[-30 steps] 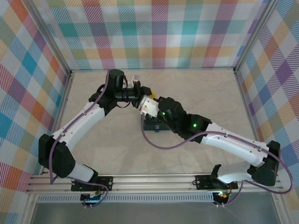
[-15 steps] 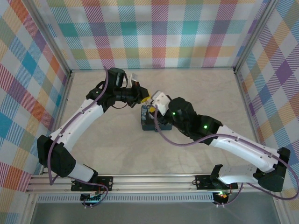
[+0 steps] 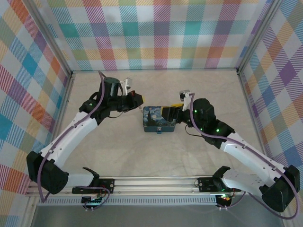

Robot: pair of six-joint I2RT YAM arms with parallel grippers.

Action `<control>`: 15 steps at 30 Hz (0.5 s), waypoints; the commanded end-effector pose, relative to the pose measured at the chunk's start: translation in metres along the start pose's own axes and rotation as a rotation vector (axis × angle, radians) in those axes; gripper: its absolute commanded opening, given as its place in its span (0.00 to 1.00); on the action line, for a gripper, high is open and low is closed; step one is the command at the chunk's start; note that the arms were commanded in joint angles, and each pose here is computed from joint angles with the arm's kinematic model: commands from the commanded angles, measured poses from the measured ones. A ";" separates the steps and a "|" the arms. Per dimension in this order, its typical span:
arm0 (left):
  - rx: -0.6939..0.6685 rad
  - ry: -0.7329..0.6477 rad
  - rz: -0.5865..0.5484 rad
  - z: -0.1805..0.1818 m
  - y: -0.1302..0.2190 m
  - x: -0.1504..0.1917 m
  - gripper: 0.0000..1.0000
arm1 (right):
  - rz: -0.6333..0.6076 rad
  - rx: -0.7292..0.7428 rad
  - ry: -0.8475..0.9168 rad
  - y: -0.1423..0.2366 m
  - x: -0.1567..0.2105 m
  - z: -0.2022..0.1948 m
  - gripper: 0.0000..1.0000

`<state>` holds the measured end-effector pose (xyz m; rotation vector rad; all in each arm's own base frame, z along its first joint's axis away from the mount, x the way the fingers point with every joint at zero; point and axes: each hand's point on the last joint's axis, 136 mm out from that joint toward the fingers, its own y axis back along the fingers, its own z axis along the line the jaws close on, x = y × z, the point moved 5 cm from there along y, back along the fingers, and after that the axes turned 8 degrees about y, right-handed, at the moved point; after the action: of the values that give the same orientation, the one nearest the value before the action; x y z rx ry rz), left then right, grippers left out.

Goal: Unlock a padlock with a key

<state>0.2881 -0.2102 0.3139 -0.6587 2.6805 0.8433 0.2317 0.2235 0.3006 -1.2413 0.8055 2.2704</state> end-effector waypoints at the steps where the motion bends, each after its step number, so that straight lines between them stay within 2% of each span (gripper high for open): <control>1: 0.046 -0.080 -0.085 -0.009 0.004 -0.006 0.00 | -0.093 -0.142 -0.100 -0.005 -0.015 0.015 0.68; 4: 0.033 -0.095 -0.107 -0.009 0.005 -0.005 0.00 | -0.045 -0.061 -0.143 -0.015 -0.012 0.003 0.68; 6: 0.026 -0.106 -0.116 -0.009 0.004 -0.004 0.00 | -0.012 -0.083 -0.172 -0.020 -0.012 0.002 0.70; 9: 0.061 -0.127 -0.151 -0.018 0.004 -0.008 0.00 | -0.069 -0.247 -0.240 -0.021 -0.023 0.011 0.70; 15: 0.132 -0.105 -0.197 -0.030 0.006 -0.009 0.00 | -0.141 -0.455 -0.248 -0.023 -0.032 0.026 0.62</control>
<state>0.2927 -0.2197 0.3239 -0.7543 2.5443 0.7437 0.2559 0.2462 0.3101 -1.0416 0.3845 2.4645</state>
